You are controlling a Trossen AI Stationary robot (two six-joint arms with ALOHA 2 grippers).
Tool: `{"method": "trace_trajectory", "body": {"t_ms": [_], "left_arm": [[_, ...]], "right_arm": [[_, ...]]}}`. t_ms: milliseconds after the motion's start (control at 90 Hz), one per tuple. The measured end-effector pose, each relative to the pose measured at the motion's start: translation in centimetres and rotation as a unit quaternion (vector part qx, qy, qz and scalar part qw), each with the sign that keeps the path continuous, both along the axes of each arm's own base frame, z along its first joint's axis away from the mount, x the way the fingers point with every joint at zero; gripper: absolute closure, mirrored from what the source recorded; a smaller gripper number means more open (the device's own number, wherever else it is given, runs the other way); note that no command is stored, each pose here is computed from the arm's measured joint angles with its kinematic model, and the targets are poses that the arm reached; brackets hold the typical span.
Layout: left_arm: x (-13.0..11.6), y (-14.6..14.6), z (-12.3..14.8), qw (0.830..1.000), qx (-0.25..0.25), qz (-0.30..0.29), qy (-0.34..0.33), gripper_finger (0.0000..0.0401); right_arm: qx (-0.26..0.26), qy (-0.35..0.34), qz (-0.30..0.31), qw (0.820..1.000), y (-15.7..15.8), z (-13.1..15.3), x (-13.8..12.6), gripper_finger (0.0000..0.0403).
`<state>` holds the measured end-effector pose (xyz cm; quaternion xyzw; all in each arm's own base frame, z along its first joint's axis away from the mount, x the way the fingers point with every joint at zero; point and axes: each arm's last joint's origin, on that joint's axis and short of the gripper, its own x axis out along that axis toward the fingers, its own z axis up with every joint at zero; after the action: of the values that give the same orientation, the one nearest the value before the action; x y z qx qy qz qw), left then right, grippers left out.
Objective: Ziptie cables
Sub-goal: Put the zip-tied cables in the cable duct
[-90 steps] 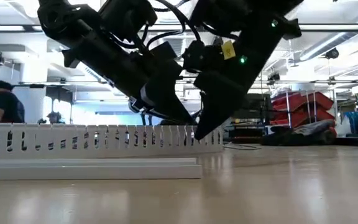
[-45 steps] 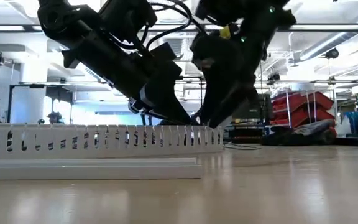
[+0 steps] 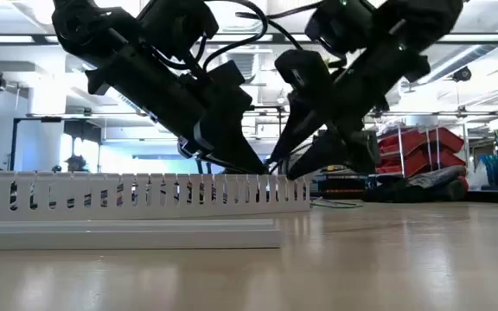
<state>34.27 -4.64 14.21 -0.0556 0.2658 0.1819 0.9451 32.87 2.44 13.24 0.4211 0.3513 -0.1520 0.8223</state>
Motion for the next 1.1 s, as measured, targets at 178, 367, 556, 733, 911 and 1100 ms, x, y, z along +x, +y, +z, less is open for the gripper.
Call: {"method": "trace_trajectory", "body": {"t_ms": [178, 367, 556, 733, 911, 1100], "left_arm": [[0.0, 0.0, 0.0, 1.0, 0.0, 0.0, 0.0, 0.0303], [0.0, 0.0, 0.0, 1.0, 0.0, 0.0, 0.0, 0.0303], [0.0, 0.0, 0.0, 1.0, 0.0, 0.0, 0.0, 0.0303], [0.0, 0.0, 0.0, 1.0, 0.0, 0.0, 0.0, 0.0303], [0.0, 0.0, 0.0, 1.0, 0.0, 0.0, 0.0, 0.0303], [0.0, 0.0, 0.0, 1.0, 0.0, 0.0, 0.0, 0.0303]], "right_arm": [[0.016, -0.002, -0.019, 1.0, -0.3, -0.2, 0.1, 0.0267], [0.024, -0.014, -0.03, 0.999, -0.8, -0.1, 0.3, 0.031], [0.025, -0.013, -0.029, 0.999, -0.7, -0.3, 0.3, 0.0365], [0.011, -0.02, -0.013, 1.0, -0.6, -0.2, 0.4, 0.04], [-0.005, -0.02, 0.006, 1.0, -0.4, -0.3, 0.4, 0.0402], [-0.048, -0.021, 0.024, 0.998, 0.3, 0.2, 0.7, 0.0403]]}}
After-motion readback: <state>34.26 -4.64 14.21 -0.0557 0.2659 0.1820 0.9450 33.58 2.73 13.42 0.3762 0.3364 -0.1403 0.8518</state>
